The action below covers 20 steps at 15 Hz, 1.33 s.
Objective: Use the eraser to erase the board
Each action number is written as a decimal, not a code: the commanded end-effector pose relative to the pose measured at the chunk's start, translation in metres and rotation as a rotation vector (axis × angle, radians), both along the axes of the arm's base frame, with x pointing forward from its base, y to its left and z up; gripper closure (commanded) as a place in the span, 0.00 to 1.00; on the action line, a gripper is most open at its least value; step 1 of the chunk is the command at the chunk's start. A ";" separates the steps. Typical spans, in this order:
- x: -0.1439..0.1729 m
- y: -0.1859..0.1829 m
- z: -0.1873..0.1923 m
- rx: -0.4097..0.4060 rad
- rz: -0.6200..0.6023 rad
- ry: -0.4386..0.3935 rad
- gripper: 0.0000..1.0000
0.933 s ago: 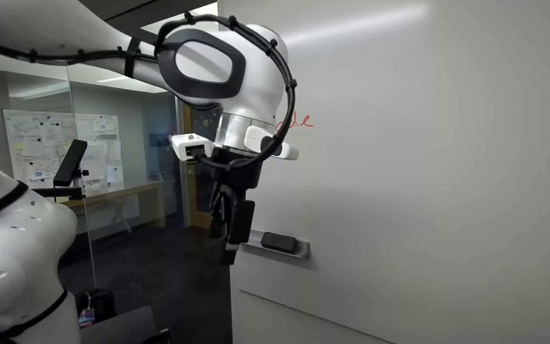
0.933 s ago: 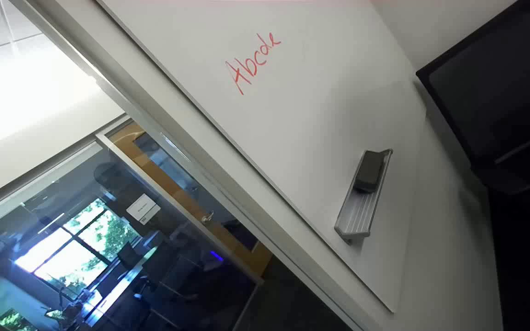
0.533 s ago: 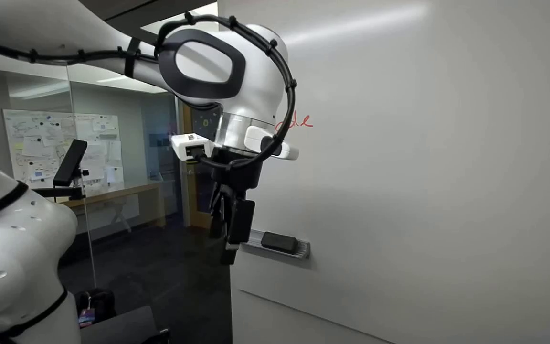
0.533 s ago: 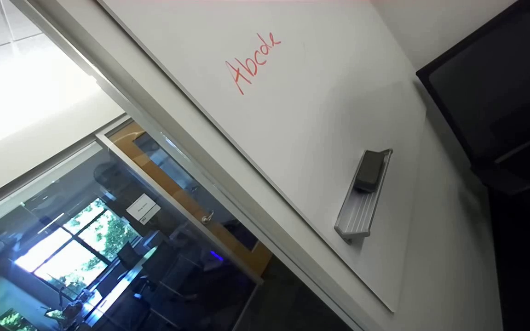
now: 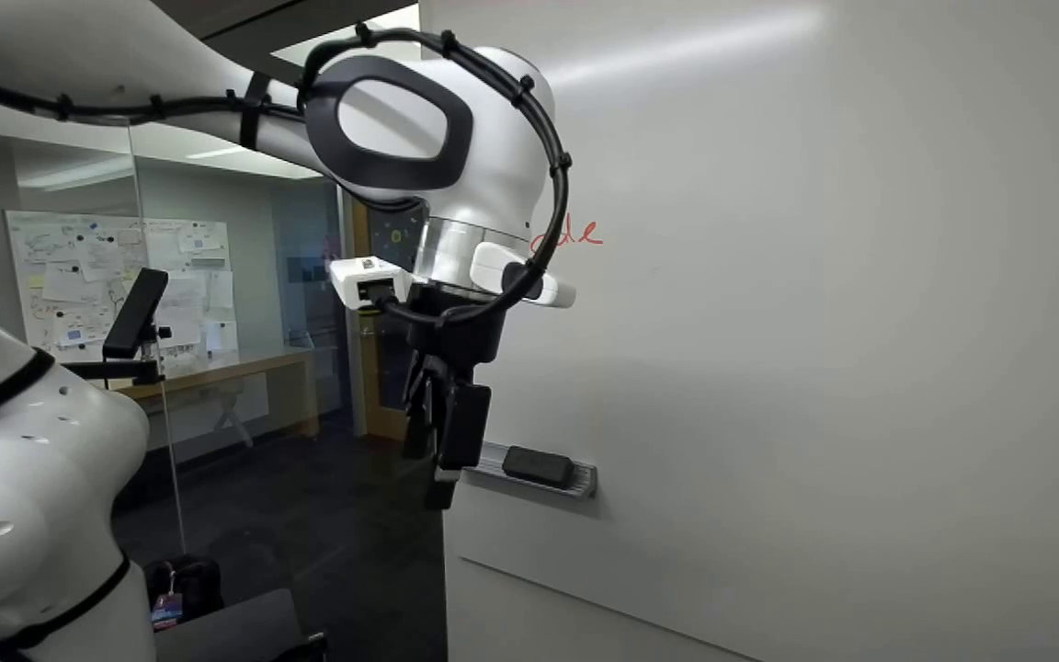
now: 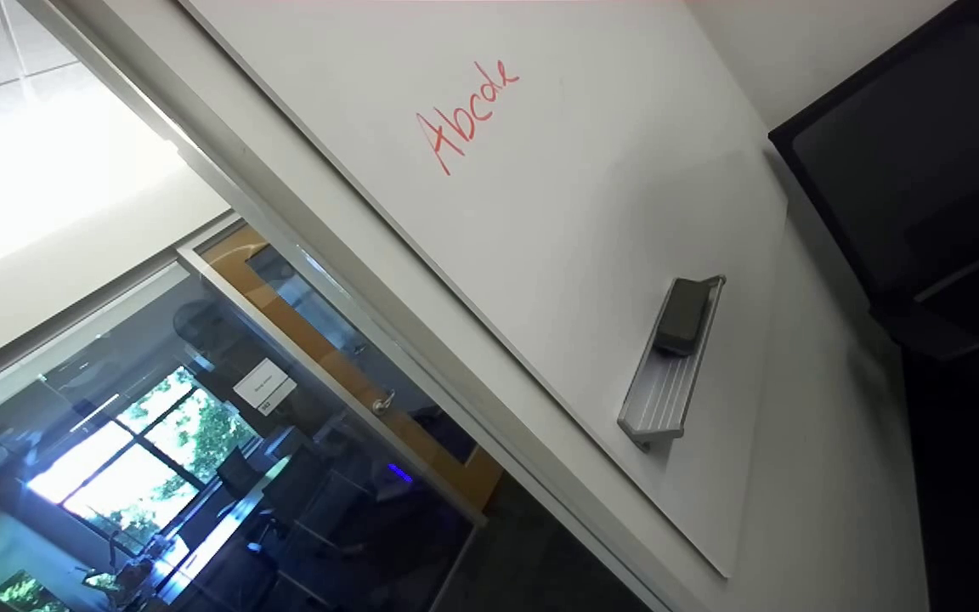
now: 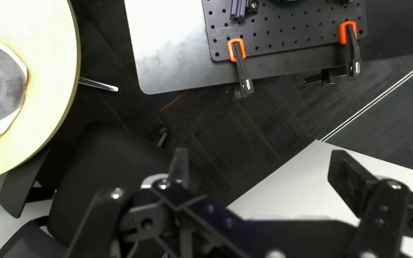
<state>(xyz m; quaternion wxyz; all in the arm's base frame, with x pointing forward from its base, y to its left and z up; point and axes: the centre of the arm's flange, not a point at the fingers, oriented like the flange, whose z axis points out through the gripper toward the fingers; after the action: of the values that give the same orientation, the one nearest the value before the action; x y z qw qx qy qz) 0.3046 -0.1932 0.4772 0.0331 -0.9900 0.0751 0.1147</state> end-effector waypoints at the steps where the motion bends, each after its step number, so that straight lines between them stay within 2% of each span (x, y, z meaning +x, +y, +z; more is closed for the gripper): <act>1: 0.000 0.000 0.000 0.000 0.000 0.000 0.00; 6: 0.002 0.004 -0.002 -0.008 -0.009 0.001 0.00; 10: 0.022 0.037 -0.020 0.025 -0.117 -0.029 0.00; 13: 0.040 0.064 -0.048 0.073 -0.203 -0.083 0.00; 17: 0.057 0.090 -0.089 0.133 -0.306 -0.205 0.00; 20: 0.064 0.105 -0.118 0.133 -0.346 -0.251 0.00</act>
<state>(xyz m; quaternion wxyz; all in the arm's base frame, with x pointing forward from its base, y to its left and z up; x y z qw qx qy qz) 0.3611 -0.1064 0.3878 0.1229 -0.9707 0.2062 0.0066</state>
